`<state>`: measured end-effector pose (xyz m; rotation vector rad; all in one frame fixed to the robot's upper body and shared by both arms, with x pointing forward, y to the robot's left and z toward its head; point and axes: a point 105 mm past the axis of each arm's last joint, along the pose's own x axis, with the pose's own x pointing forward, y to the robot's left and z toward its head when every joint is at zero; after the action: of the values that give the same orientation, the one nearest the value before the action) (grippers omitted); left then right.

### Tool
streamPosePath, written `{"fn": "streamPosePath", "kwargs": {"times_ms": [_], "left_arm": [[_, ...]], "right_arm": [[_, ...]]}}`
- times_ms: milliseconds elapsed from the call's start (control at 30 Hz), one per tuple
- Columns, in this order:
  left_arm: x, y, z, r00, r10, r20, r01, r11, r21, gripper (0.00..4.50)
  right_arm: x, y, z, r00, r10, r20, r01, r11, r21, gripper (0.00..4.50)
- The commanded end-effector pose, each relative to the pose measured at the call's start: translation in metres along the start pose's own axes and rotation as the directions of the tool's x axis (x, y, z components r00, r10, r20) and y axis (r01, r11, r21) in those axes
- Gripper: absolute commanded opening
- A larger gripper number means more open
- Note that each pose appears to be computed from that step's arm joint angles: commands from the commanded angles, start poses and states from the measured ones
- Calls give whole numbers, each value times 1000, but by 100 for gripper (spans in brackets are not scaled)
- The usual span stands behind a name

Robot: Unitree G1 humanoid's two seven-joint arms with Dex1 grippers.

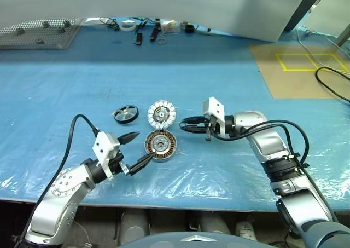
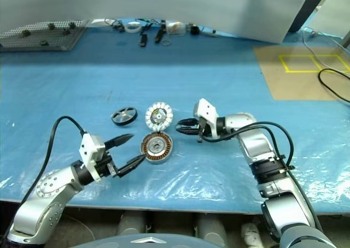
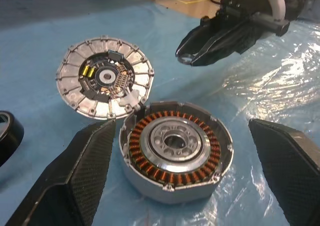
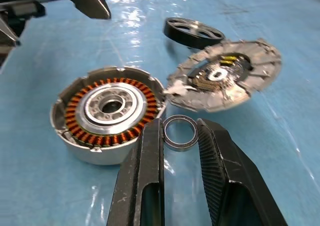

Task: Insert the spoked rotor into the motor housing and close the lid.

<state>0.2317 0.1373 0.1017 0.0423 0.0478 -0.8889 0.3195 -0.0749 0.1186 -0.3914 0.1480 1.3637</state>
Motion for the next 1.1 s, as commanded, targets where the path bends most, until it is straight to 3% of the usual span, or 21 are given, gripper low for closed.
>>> {"fn": "streamPosePath", "kwargs": {"times_ms": [33,167,367,600,1100], "left_arm": [[-3,-3,7,1000,-15,27,13,999,43,450],[-4,-6,8,999,-13,34,12,999,50,450],[-9,-15,2,999,6,35,-8,999,51,450],[-11,-21,2,997,57,44,-59,998,39,450],[-8,-17,6,995,85,54,-87,995,40,450]], "right_arm": [[5,2,20,997,72,36,-69,996,-61,60],[16,8,25,990,138,42,-134,988,-73,60],[36,25,11,971,239,16,-238,970,-55,60],[54,23,16,968,248,40,-244,966,-83,60],[64,22,-8,971,238,-7,-238,970,-49,60]]}}
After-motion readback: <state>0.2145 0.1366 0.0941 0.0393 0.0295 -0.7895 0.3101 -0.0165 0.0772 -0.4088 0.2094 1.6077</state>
